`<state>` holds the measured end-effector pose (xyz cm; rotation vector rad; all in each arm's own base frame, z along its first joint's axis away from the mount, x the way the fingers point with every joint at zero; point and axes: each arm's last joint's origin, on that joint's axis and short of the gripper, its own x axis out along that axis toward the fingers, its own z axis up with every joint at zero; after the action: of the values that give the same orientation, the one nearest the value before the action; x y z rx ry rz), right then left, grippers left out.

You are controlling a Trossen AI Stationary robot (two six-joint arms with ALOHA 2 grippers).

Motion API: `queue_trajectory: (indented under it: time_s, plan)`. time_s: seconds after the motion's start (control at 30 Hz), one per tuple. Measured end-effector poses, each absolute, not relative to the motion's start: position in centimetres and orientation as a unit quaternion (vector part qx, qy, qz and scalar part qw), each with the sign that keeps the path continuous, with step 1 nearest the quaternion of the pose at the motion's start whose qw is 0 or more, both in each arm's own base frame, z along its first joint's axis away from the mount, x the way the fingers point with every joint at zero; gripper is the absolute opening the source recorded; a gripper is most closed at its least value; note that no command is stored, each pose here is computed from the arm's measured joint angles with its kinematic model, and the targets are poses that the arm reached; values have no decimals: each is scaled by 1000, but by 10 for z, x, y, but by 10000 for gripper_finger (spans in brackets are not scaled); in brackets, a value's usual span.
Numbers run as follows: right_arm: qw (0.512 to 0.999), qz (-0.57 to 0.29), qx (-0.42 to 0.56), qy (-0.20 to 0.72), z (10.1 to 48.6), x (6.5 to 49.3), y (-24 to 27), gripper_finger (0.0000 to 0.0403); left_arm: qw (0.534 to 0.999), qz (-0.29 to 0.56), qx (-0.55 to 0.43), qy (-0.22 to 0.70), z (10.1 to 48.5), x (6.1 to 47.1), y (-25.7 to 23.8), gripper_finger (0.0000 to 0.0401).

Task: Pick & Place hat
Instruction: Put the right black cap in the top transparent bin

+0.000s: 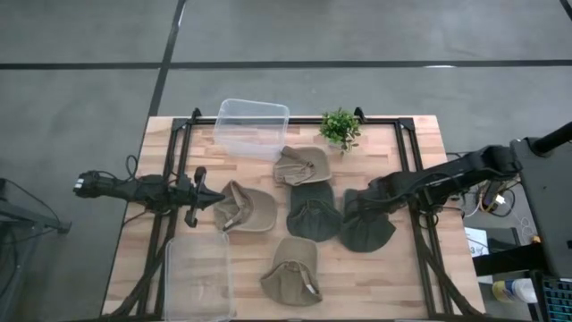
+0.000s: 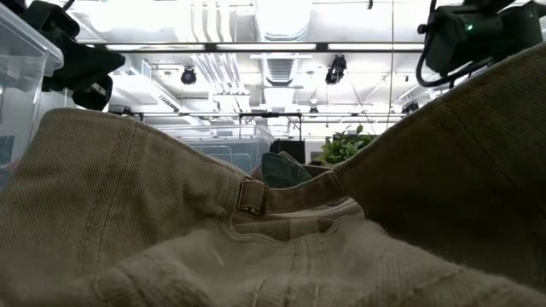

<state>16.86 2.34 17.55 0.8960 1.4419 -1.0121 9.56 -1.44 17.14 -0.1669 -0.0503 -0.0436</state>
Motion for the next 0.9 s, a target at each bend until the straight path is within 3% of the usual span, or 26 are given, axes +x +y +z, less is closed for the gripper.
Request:
queue_trajectory:
  time_s: [0.3, 0.6, 0.9]
  plan:
    - [566, -419, 393, 592, 165, 184, 25, 172, 996, -22, -83, -25, 171, 96, -14, 0]
    - [564, -430, 355, 610, 154, 189, 25, 24, 996, -22, -83, -25, 171, 96, -14, 0]
    - [588, -430, 342, 593, 179, 188, 23, 12, 996, -22, -83, -25, 171, 96, -14, 0]
